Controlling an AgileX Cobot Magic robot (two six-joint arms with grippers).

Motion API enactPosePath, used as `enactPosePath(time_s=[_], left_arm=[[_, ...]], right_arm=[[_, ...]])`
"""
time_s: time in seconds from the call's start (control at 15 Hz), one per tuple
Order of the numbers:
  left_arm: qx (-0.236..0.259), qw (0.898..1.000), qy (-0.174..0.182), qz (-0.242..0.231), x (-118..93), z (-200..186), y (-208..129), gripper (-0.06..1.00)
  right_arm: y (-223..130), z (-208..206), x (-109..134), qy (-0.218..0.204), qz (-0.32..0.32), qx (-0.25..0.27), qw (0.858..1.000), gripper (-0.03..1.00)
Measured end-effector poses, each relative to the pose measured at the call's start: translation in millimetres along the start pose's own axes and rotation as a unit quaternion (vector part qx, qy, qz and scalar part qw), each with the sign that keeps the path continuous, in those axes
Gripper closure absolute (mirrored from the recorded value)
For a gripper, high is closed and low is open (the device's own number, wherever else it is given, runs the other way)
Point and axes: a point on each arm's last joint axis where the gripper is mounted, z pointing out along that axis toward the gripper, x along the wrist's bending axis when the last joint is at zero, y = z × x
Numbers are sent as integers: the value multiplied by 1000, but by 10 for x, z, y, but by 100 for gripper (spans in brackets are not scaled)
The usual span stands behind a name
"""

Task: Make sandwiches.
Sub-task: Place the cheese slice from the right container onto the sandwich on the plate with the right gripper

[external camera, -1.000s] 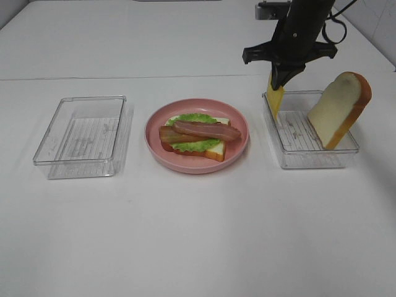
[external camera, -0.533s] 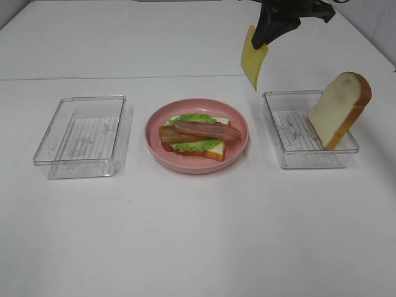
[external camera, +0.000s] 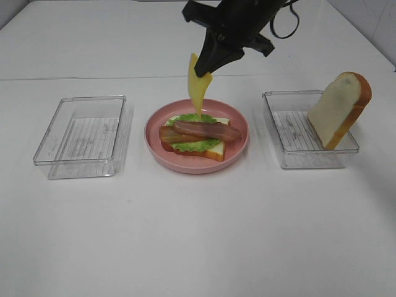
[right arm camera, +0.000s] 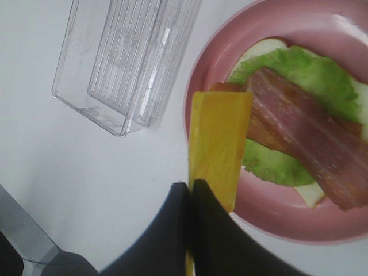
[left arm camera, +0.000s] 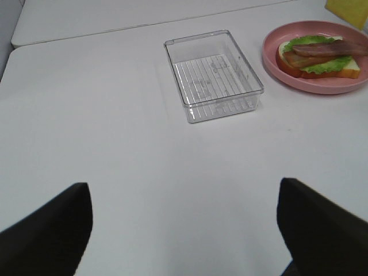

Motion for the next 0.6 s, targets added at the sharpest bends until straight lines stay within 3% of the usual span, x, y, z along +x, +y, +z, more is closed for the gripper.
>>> enactPosePath(time_s=[0.27,0.6], left_arm=[[0,1000,0,0,0,0,0,12],[0,1000,0,0,0,0,0,12]], right_arm=[[42,477,94,21,4,-6,1000,97],[107,789,-324,-6,46,-14,999,97]])
